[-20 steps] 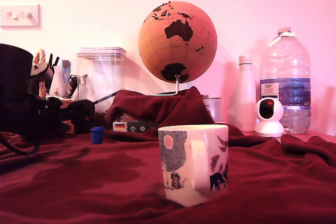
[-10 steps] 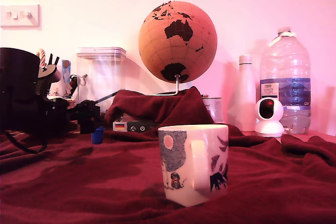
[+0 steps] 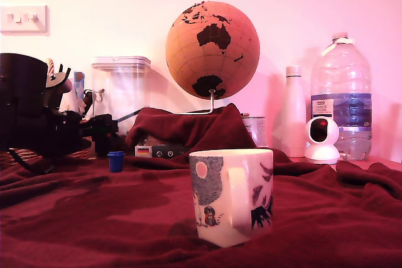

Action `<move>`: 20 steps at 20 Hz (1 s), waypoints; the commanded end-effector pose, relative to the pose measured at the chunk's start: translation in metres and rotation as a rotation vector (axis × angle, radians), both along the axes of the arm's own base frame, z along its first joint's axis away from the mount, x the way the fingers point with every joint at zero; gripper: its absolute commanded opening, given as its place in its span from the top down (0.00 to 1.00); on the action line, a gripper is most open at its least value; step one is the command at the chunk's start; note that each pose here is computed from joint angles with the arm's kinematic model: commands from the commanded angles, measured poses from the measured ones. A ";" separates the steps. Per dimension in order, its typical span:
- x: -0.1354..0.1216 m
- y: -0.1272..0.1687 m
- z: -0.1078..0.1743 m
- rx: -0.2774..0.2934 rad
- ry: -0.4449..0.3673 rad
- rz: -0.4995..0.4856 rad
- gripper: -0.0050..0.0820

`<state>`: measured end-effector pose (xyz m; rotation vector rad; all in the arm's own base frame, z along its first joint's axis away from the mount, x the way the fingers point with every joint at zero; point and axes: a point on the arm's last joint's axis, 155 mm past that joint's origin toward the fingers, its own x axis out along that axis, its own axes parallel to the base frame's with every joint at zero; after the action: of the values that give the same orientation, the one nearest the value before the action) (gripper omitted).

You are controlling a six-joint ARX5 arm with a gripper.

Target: Pick up the coffee capsules on the table and drop them inside the coffee cup

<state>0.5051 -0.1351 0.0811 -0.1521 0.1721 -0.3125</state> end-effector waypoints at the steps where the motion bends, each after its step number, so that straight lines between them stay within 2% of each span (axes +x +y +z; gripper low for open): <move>1: 0.003 -0.002 -0.017 0.014 0.025 -0.012 0.27; 7: 0.016 -0.006 -0.032 0.018 0.044 -0.014 0.27; 12: 0.027 -0.010 -0.048 0.032 0.094 -0.025 0.27; 20: 0.039 -0.009 -0.042 0.066 0.080 -0.025 0.27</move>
<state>0.5430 -0.1453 0.0505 -0.1072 0.2518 -0.3282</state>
